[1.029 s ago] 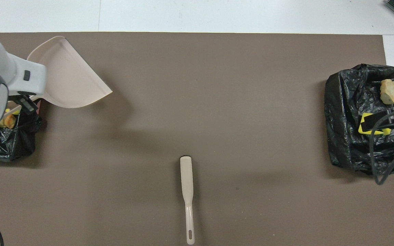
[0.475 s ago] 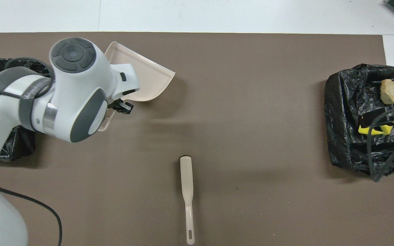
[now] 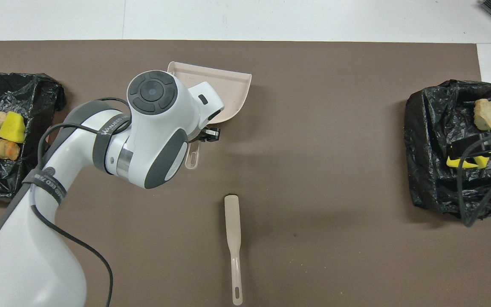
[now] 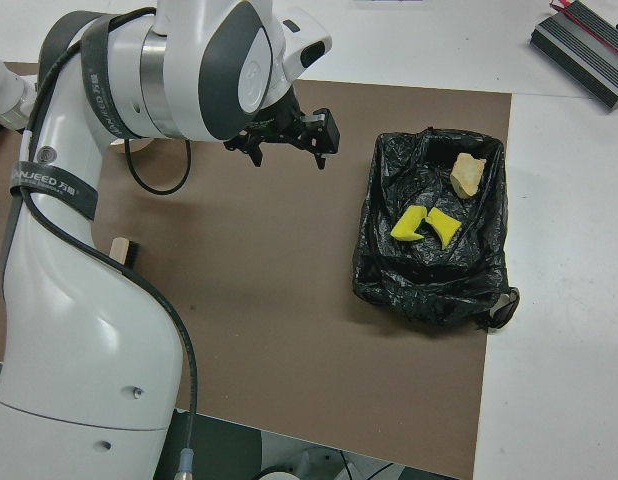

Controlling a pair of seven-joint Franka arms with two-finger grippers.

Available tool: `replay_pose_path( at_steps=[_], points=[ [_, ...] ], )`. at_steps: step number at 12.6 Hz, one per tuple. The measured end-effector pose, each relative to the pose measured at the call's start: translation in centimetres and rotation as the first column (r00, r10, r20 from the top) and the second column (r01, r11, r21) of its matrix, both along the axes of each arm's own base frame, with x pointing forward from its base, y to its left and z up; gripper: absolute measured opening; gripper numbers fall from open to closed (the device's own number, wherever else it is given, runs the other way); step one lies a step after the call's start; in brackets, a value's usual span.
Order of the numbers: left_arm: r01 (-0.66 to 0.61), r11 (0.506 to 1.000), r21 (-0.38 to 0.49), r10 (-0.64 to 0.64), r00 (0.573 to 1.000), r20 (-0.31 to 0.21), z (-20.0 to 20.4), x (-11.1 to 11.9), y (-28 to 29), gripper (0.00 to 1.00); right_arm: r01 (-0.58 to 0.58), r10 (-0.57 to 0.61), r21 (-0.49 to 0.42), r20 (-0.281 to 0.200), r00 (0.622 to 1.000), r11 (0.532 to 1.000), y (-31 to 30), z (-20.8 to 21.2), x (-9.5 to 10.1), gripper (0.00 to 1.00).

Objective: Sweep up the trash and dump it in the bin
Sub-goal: 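Bring the empty dustpan back to the table center with the left gripper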

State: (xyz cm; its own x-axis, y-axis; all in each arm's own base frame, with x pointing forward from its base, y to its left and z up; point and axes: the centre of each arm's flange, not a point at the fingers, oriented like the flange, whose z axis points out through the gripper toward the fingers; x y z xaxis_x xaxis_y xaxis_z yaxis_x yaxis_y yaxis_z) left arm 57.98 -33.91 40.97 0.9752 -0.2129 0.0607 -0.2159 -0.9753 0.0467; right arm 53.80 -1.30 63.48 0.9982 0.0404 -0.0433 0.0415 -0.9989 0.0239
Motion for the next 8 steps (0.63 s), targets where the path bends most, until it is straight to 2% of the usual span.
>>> replay_pose_path(
  at_steps=[3,5,8],
  points=[
    [-0.038,0.999,-0.028,0.038,0.999,-0.002,-0.6,-1.2,-2.7,0.32,0.0,0.0,0.0,0.0,1.0,1.0,0.0,0.0,0.0,1.0],
    [-0.05,0.999,-0.015,0.049,0.998,-0.028,-3.0,-1.9,-5.0,0.32,0.0,0.0,0.0,0.0,1.0,1.0,0.0,0.0,0.0,1.0],
    [-0.057,0.998,-0.012,0.057,0.998,-0.036,-5.2,-1.4,-6.2,0.32,0.0,0.0,0.0,0.0,1.0,1.0,0.0,0.0,0.0,1.0]
  ],
)
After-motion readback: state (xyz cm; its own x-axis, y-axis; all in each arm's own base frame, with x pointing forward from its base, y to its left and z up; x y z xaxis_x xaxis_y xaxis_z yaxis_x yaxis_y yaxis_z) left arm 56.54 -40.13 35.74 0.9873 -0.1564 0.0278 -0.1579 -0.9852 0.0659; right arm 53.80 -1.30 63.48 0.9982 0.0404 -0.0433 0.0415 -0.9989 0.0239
